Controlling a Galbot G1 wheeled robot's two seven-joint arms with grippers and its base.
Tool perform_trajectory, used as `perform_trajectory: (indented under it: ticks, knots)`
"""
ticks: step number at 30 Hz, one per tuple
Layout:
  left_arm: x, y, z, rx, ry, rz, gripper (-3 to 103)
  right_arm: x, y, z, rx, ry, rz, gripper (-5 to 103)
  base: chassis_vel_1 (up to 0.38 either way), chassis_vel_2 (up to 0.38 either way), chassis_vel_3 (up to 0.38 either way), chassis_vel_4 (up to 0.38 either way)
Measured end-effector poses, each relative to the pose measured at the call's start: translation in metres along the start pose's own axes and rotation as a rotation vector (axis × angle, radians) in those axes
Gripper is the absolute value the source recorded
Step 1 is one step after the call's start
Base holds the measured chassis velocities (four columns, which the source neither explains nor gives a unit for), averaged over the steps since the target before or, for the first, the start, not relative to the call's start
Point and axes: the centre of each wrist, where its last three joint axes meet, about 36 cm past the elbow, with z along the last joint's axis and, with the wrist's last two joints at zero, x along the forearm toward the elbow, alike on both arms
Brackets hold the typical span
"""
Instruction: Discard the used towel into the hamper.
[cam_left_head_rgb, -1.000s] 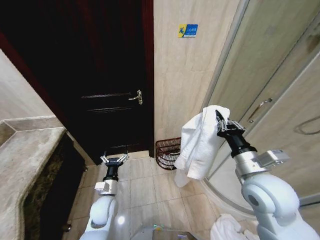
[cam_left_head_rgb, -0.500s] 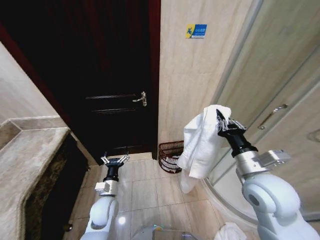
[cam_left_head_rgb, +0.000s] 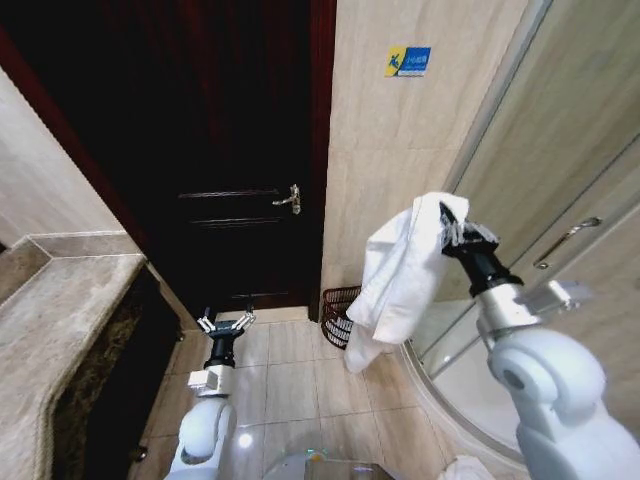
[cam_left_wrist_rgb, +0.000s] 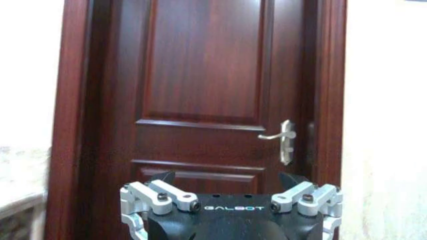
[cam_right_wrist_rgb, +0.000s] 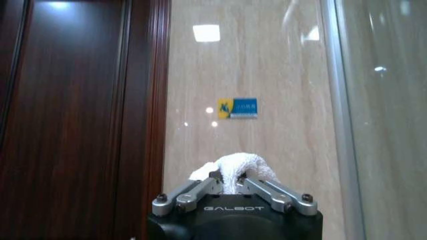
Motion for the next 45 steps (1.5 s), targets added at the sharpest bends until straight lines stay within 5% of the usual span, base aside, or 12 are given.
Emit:
perform_trajectory:
  ticks: [17, 29, 45]
  knots:
    - [0.045, 0.012, -0.008, 0.014, 0.046, -0.107, 100, -0.121, -0.088, -0.066, 0.007, -0.081, -0.045, 5, 0.0, 0.0, 0.0, 0.0]
    - [0.049, 0.009, 0.001, 0.014, -0.001, -0.133, 100, -0.185, -0.064, -0.113, -0.006, -0.159, -0.123, 5, 0.0, 0.0, 0.0, 0.0]
    - [0.044, 0.005, 0.0, -0.008, -0.053, -0.098, 100, -0.276, -0.093, -0.102, 0.061, -0.116, -0.044, 5, 0.0, 0.0, 0.0, 0.0]
